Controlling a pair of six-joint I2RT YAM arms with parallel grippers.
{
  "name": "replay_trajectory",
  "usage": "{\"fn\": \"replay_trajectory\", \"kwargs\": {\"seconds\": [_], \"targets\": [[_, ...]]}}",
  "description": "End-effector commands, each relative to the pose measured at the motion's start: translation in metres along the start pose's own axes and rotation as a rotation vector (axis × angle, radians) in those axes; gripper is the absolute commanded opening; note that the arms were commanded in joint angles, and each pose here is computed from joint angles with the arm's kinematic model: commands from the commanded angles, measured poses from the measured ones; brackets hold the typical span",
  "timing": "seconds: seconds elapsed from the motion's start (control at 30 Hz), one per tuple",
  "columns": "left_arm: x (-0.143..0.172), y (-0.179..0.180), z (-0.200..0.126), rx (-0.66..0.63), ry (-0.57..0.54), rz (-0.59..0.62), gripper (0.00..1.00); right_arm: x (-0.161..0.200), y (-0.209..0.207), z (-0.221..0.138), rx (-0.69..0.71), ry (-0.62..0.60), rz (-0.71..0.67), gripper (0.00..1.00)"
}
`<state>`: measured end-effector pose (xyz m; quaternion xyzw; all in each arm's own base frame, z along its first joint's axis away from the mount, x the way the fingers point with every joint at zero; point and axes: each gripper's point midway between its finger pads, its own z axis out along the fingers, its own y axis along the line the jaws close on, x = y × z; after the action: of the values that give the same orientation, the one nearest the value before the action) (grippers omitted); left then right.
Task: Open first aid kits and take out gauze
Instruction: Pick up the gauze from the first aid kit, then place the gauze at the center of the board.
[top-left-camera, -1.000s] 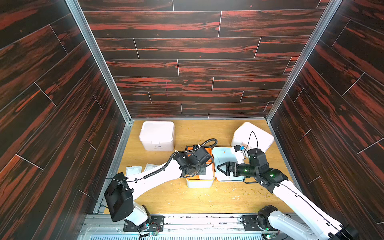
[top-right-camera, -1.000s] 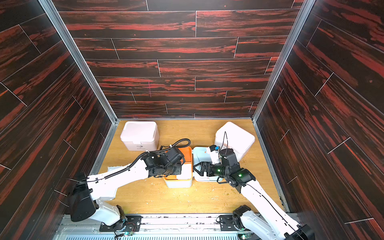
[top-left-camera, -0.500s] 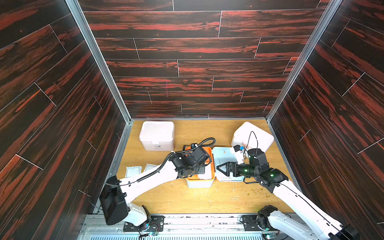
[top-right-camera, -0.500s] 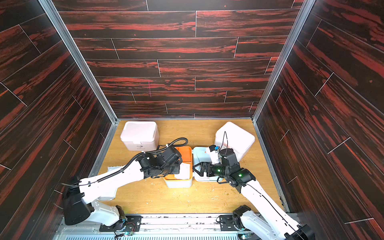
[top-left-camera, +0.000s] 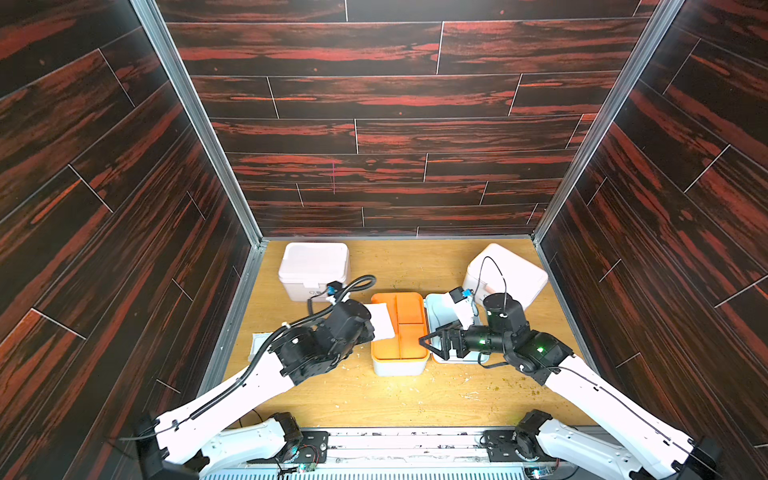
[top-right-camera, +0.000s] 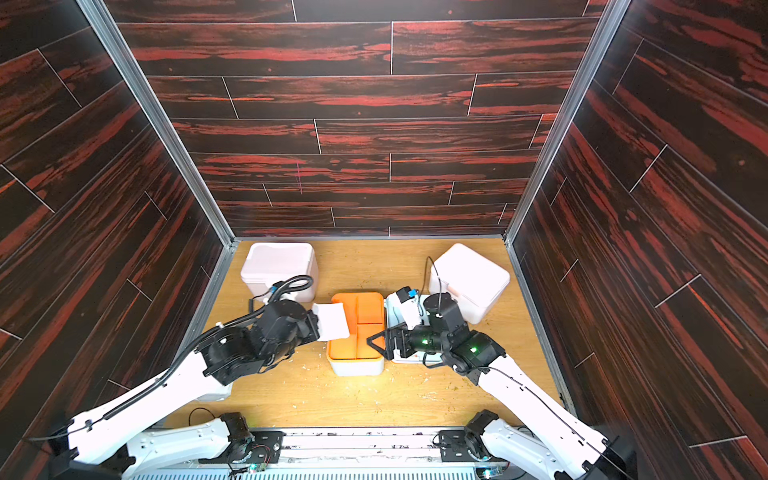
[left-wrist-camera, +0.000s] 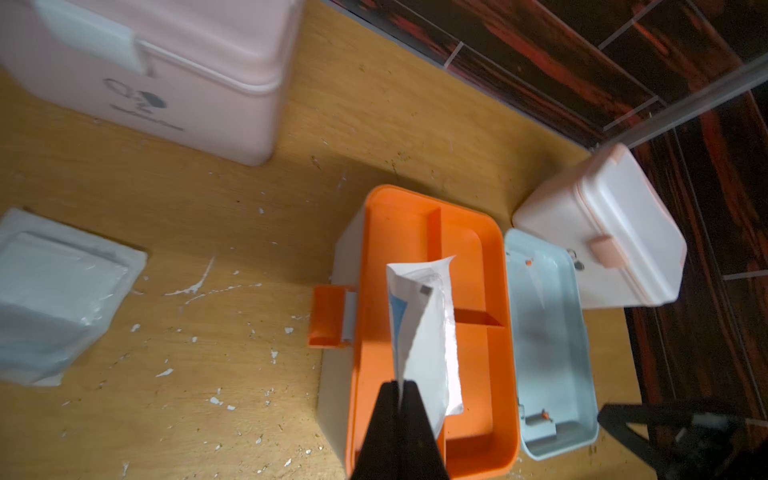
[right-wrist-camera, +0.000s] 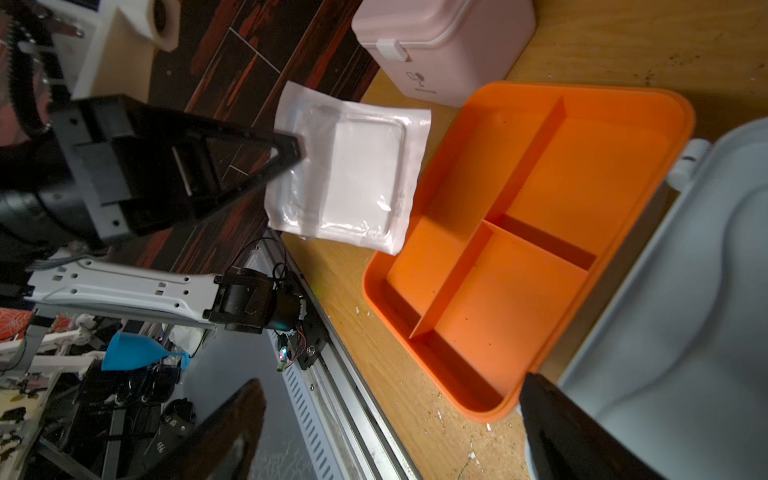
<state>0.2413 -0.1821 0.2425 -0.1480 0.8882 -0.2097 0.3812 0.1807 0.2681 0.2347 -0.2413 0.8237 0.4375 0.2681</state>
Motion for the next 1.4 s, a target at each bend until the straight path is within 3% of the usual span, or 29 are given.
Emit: {"fn": "replay_trajectory", "kwargs": {"seconds": [0.0,0.33,0.63,0.87,1.13,1.37], "targets": [[-0.015,0.046,-0.013,-0.144,-0.131,-0.129,0.00,-0.002,0.008,0.009,0.017,0.020,-0.070,0.99],[-0.014,0.148,-0.054,-0.456,-0.339,-0.454,0.00,-0.003,0.015,0.029,0.016,0.064,-0.090,0.99],[0.020,0.212,-0.065,-0.526,-0.440,-0.810,0.00,-0.002,0.012,0.037,0.020,0.086,-0.080,0.99],[0.054,0.250,-0.056,-0.493,-0.471,-1.030,0.00,-0.004,0.012,0.043,0.019,0.098,-0.062,0.99],[0.073,0.261,-0.039,-0.509,-0.461,-1.091,0.00,-0.001,0.012,0.050,0.015,0.110,-0.055,0.99],[0.073,0.256,-0.037,-0.571,-0.448,-1.066,0.00,0.000,0.011,0.050,0.021,0.114,-0.063,0.99]]}}
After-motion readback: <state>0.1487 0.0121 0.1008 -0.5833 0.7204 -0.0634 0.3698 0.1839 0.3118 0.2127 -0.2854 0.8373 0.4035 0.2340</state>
